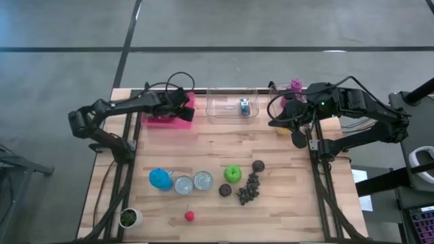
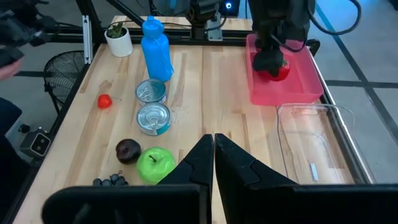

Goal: Pick & Place Food Item
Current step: Put the red tomato into the red transparent bin, then put the green apple into the red transparent bin

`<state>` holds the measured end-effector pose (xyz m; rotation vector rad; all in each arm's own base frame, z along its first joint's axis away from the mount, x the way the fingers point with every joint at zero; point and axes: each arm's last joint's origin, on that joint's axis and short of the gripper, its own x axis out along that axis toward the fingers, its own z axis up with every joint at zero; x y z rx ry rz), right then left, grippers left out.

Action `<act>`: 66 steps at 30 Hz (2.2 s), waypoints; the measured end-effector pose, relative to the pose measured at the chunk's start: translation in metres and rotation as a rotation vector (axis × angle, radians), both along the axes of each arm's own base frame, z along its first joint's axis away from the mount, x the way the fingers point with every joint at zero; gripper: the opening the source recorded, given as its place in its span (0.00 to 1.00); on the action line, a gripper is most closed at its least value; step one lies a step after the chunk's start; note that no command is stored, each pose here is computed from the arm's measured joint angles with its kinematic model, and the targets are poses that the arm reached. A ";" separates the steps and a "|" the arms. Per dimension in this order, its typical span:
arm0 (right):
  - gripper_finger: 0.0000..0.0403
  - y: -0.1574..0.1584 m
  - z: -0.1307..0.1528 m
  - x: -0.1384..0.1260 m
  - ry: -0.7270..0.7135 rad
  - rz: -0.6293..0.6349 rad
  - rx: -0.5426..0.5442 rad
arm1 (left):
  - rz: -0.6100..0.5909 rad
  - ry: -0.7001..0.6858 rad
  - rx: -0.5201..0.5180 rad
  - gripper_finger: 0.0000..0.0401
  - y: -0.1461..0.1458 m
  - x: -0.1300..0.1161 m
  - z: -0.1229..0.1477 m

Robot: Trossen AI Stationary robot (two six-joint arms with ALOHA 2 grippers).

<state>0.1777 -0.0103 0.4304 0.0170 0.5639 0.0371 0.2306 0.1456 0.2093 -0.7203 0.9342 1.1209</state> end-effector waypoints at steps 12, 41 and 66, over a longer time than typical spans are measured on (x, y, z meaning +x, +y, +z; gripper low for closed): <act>0.03 0.000 0.000 0.000 0.000 0.000 0.000 | 0.089 -0.050 0.015 0.68 0.010 -0.008 -0.012; 0.03 0.000 0.000 0.000 0.000 0.000 0.000 | 0.011 -0.231 0.041 0.86 0.002 -0.012 0.054; 0.03 0.000 0.000 0.000 0.000 0.000 0.000 | -0.724 -0.551 0.206 0.25 -0.127 0.027 0.105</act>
